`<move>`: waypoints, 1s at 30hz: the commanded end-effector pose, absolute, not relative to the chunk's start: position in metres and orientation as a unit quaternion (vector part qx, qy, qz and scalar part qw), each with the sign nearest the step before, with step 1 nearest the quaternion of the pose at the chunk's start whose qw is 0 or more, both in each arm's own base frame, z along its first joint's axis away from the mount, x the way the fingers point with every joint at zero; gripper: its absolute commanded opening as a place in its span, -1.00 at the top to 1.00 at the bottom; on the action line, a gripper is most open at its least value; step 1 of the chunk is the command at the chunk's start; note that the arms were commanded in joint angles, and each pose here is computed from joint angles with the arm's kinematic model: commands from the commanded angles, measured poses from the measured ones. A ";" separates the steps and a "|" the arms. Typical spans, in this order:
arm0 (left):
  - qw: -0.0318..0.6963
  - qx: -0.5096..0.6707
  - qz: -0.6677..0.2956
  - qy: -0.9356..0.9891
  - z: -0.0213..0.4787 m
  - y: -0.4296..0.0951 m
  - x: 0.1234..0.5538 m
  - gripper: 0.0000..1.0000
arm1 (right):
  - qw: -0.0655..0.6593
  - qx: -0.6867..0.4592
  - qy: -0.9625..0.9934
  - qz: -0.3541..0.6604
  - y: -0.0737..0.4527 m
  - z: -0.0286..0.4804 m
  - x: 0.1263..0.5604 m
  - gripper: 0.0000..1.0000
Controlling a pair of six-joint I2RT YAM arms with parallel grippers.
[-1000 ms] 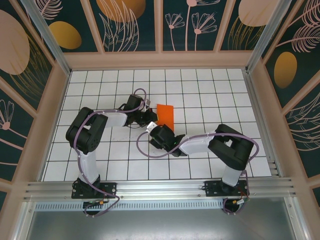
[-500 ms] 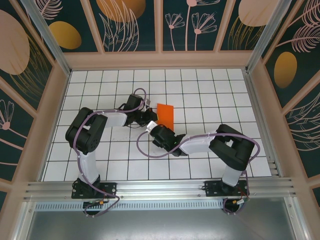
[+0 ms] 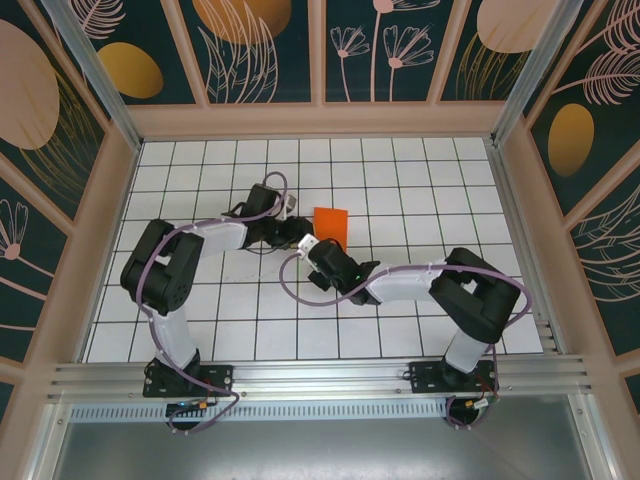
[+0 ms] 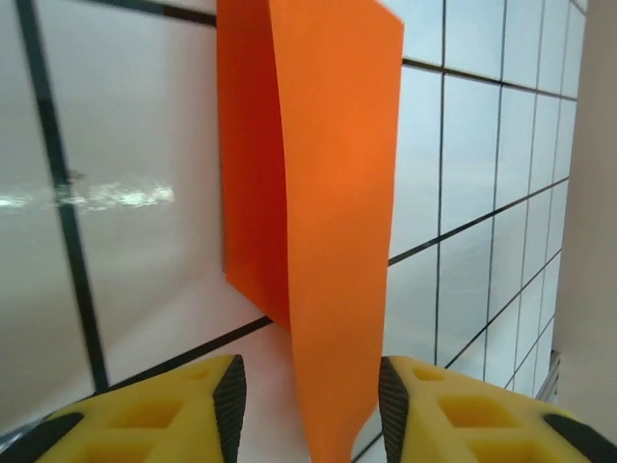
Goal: Fold a paper plane with a square sheet of paper (fold left side to right side)
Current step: Third fold the triangle at the center of the table.
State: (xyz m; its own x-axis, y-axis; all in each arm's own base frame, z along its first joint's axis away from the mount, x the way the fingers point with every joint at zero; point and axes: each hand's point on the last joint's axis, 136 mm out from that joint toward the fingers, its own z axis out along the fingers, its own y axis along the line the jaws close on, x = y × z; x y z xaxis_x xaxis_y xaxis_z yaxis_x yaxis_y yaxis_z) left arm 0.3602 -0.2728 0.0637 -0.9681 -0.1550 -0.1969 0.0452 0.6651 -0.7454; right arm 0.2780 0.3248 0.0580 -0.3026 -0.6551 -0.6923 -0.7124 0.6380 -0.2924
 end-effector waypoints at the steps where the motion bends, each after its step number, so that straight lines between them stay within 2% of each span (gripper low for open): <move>1: 0.142 -0.012 -0.394 0.908 0.084 -0.256 0.361 -0.01 | 0.404 -0.420 0.810 0.069 0.328 0.066 0.273 1.00; 4: 0.150 -0.012 -0.384 0.911 0.090 -0.245 0.364 -0.07 | 0.399 -0.421 0.811 0.077 0.329 0.065 0.273 1.00; 9: 0.140 0.021 -0.464 0.875 0.115 -0.276 0.374 0.30 | 0.397 -0.418 0.813 0.082 0.330 0.063 0.274 1.00; 14: 0.137 0.037 -0.464 0.874 0.112 -0.300 0.399 0.33 | 0.394 -0.412 0.817 0.084 0.330 0.060 0.275 1.00; 21: 0.100 0.054 -0.445 0.888 0.072 -0.330 0.415 0.36 | 0.392 -0.409 0.820 0.085 0.330 0.059 0.277 1.00; 30: 0.061 0.061 -0.404 0.911 0.022 -0.337 0.415 0.42 | 0.373 -0.405 0.828 0.109 0.333 0.056 0.278 1.00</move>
